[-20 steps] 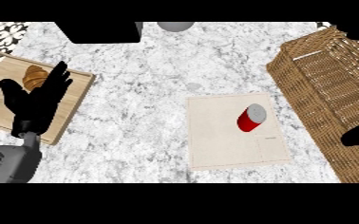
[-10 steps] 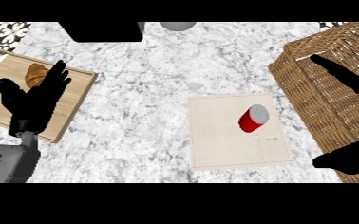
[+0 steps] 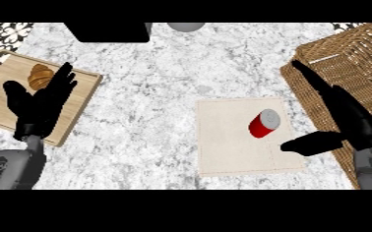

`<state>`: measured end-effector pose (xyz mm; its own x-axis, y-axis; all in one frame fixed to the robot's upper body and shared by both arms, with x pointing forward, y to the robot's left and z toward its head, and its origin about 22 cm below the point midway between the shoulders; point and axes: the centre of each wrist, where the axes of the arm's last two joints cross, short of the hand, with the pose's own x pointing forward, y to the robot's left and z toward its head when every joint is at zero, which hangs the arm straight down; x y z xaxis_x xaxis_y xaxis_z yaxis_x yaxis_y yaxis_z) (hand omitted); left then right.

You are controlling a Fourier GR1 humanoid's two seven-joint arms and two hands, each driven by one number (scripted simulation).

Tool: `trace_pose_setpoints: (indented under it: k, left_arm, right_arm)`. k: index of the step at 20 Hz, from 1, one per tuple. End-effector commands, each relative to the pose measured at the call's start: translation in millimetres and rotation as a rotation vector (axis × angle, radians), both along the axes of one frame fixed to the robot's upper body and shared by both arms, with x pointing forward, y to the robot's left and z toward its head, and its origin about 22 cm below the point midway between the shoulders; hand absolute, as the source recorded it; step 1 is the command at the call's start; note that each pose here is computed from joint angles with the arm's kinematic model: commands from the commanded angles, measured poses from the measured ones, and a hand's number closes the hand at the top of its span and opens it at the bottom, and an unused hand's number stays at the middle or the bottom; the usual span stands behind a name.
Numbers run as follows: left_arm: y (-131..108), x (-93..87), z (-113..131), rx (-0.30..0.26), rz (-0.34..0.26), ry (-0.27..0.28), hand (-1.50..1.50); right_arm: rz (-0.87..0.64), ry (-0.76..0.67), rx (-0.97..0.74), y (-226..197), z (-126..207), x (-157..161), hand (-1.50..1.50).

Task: Pick the can from the placemat and place it in the basket

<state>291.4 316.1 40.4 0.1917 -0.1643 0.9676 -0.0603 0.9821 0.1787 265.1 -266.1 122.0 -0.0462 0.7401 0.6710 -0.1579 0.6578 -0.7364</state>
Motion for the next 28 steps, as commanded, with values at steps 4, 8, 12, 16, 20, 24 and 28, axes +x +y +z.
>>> trace_pose_setpoints:
  k: [4, 8, 12, 16, 20, 24, 28]
  left_arm:
    - [-4.4, -2.1, -3.5, 0.017, -0.002, -0.006, 0.00]
    - [-2.8, -4.8, -8.1, -0.012, -0.008, -0.003, 0.00]
    - [-1.8, -8.7, -14.0, -0.012, -0.002, -0.010, 0.00]
    - [-4.5, 0.5, -12.7, 0.002, -0.004, -0.015, 0.00]
    - [6.7, -14.1, -2.5, -0.011, -0.002, -0.006, 0.00]
    - [-2.1, -5.6, -27.0, -0.020, 0.000, -0.001, 0.00]
    - [2.0, -7.1, -4.6, 0.020, 0.008, -0.006, 0.00]
  right_arm:
    - [0.005, 0.100, -0.096, 22.8, -46.2, 18.5, -1.50]
    - [0.020, 0.131, -0.099, 21.4, -71.1, 23.6, -1.50]
    - [0.009, 0.169, -0.108, 10.9, -61.0, 43.4, -1.50]
    - [0.025, 0.147, -0.124, 1.9, -85.3, 33.6, -1.50]
    - [0.039, 0.131, -0.096, -2.6, -67.4, 20.3, -1.50]
    - [0.070, 0.142, -0.033, 12.8, -90.0, 14.8, -1.50]
    - [0.115, 0.122, -0.045, 0.8, -70.9, 13.3, -1.50]
